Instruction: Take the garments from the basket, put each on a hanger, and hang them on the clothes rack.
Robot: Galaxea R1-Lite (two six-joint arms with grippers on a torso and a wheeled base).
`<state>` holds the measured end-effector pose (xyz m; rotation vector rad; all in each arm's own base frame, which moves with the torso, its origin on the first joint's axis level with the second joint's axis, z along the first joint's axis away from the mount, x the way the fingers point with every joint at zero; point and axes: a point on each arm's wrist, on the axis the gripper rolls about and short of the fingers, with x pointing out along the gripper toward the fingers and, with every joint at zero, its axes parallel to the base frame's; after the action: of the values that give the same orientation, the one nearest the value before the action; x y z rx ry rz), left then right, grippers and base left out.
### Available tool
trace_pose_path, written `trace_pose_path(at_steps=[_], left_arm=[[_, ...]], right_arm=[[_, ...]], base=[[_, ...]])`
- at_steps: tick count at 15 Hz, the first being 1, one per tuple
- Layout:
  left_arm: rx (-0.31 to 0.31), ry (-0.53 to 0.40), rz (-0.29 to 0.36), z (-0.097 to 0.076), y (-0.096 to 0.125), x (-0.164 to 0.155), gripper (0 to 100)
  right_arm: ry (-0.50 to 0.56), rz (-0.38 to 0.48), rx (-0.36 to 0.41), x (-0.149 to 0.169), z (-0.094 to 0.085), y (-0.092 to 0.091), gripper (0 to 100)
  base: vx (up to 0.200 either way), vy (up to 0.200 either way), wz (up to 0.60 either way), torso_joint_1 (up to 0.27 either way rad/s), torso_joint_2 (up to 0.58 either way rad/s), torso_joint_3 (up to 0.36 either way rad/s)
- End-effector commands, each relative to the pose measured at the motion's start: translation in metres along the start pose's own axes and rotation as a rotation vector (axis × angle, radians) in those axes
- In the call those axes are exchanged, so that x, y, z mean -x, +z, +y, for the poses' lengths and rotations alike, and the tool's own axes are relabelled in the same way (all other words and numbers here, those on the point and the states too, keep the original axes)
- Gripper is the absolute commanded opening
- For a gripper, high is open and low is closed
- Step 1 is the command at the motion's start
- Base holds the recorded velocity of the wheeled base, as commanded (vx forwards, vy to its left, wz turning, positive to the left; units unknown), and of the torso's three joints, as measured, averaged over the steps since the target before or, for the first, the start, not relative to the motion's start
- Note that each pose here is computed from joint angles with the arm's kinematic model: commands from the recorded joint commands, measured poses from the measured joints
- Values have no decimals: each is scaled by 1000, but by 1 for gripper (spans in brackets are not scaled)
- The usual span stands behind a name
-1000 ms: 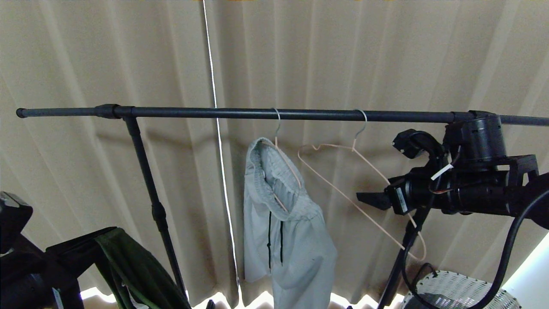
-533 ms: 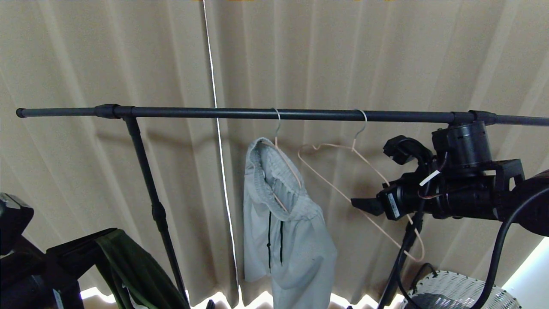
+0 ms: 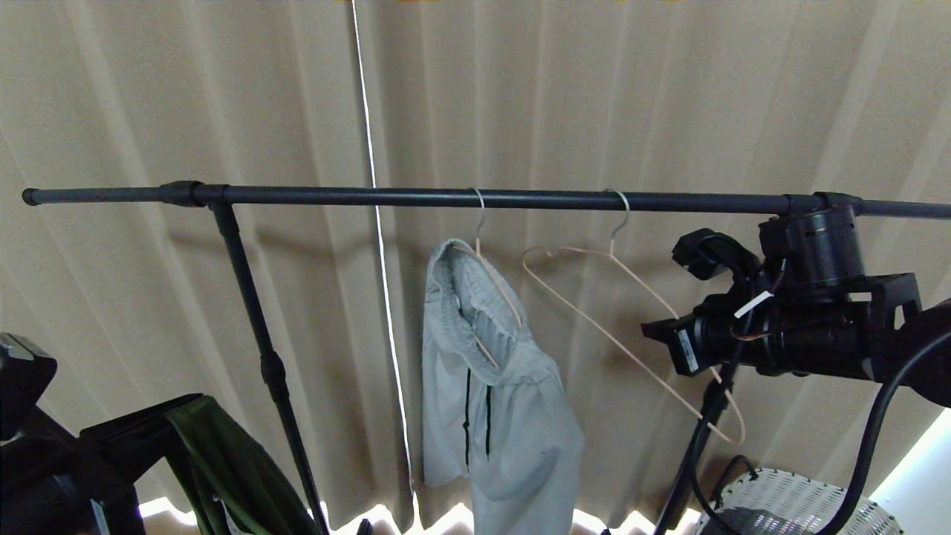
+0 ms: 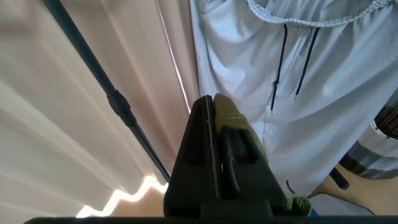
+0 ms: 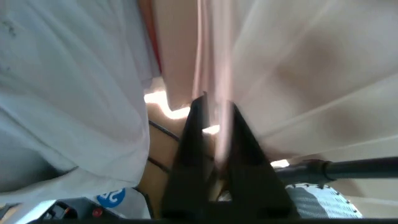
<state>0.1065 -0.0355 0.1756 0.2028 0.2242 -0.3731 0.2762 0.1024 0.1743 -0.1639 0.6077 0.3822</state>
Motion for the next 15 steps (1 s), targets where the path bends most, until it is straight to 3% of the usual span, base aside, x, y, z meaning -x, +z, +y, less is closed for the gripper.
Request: trace_pose_path(at_steps=[1, 15], left_arm=[[0, 1, -1, 0, 0, 0, 0], [0, 3, 9, 0, -1, -1, 0]], right_arm=[[-2, -21, 2, 6, 0, 3, 0], [-64, -145, -22, 36, -10, 16, 0]], base=[[0, 0, 0, 0, 0, 0], [0, 0, 0, 0, 0, 0]])
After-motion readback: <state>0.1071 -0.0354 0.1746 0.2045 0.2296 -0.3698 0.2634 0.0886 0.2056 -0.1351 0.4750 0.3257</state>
